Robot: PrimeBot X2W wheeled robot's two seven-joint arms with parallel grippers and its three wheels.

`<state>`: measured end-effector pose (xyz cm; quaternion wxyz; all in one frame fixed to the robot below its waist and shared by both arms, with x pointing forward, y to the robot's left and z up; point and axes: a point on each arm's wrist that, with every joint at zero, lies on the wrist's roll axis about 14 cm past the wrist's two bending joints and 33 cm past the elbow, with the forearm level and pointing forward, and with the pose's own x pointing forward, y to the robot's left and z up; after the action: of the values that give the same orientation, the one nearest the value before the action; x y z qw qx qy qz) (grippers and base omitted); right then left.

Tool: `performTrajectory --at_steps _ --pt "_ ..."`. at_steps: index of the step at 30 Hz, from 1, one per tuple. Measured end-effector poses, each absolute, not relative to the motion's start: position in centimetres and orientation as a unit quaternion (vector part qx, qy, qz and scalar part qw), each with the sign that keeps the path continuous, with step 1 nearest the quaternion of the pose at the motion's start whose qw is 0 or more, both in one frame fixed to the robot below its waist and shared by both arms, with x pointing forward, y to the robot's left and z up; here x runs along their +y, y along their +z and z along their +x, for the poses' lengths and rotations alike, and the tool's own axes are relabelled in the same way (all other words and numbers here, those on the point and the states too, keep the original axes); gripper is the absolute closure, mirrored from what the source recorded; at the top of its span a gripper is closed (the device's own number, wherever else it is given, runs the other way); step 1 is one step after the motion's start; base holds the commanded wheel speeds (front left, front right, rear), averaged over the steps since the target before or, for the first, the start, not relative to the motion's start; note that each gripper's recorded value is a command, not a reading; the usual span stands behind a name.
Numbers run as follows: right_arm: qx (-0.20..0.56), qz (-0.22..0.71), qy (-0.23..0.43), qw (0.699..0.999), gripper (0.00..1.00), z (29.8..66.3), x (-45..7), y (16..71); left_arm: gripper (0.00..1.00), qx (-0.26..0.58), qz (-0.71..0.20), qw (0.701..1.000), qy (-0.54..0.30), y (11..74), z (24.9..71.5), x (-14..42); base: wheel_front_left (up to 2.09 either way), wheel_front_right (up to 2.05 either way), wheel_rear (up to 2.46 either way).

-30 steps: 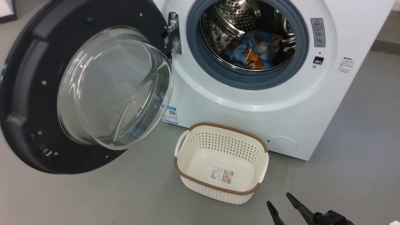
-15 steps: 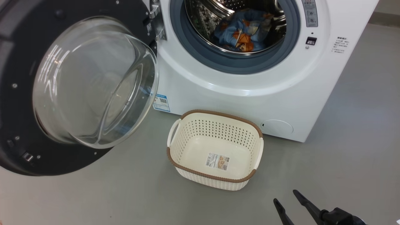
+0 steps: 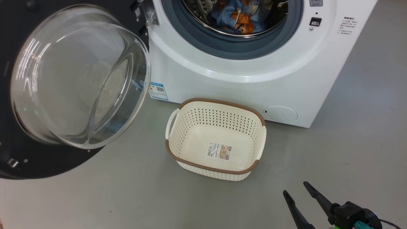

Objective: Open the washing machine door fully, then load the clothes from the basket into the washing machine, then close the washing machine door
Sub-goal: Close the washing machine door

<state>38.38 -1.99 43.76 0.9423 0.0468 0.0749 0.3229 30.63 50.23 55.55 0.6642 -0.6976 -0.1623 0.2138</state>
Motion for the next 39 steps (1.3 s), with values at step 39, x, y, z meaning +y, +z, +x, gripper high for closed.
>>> performTrajectory --at_steps 39 --pt "0.062 0.043 0.32 0.945 0.0 38.3 -2.1 44.8 1.0 0.027 -0.703 0.711 -0.005 55.4 33.7 38.9 0.0 0.0 0.0"
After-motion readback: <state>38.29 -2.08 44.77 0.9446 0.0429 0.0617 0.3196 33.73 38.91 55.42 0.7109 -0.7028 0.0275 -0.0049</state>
